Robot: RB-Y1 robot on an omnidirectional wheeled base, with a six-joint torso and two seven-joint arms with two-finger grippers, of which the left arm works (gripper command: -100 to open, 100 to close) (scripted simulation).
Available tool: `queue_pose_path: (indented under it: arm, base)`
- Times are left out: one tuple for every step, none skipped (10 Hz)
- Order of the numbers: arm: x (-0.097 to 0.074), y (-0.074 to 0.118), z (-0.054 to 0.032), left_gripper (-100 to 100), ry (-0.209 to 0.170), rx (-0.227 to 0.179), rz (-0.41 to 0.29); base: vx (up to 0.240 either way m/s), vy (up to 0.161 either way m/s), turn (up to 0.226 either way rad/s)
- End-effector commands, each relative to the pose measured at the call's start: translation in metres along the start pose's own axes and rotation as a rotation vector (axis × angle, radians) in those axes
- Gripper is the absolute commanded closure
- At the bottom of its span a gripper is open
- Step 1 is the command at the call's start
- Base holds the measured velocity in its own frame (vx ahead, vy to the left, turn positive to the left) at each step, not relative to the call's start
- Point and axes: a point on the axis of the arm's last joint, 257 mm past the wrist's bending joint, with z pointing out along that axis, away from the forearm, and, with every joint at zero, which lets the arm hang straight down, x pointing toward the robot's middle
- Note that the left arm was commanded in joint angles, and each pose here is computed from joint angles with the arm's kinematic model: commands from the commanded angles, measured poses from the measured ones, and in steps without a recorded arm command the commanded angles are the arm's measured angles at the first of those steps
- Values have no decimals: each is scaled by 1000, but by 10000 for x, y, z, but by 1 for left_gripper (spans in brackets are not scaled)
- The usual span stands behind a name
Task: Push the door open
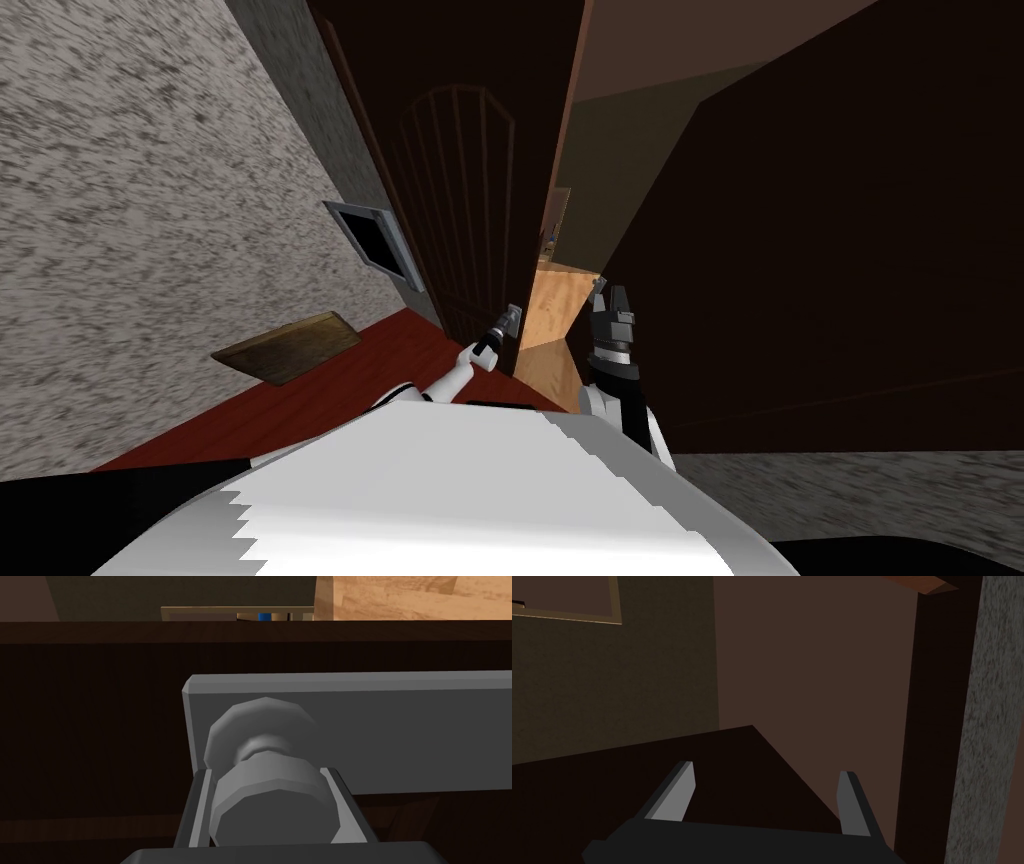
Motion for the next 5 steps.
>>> queue_pose_path:
  arm:
    - [-134, -10, 11, 100, -17, 3, 10]
    - [-224, 0, 3, 100, -30, 1, 16]
    - [-269, 5, -1, 100, -36, 0, 18]
    - [-372, 13, -11, 100, -51, -2, 24]
    - [-424, 17, -16, 100, -59, -3, 27]
  base:
    - [96, -118, 56]
    - [112, -132, 40]
    - [119, -131, 43]
    - [139, -159, 38]
    - [145, -155, 50]
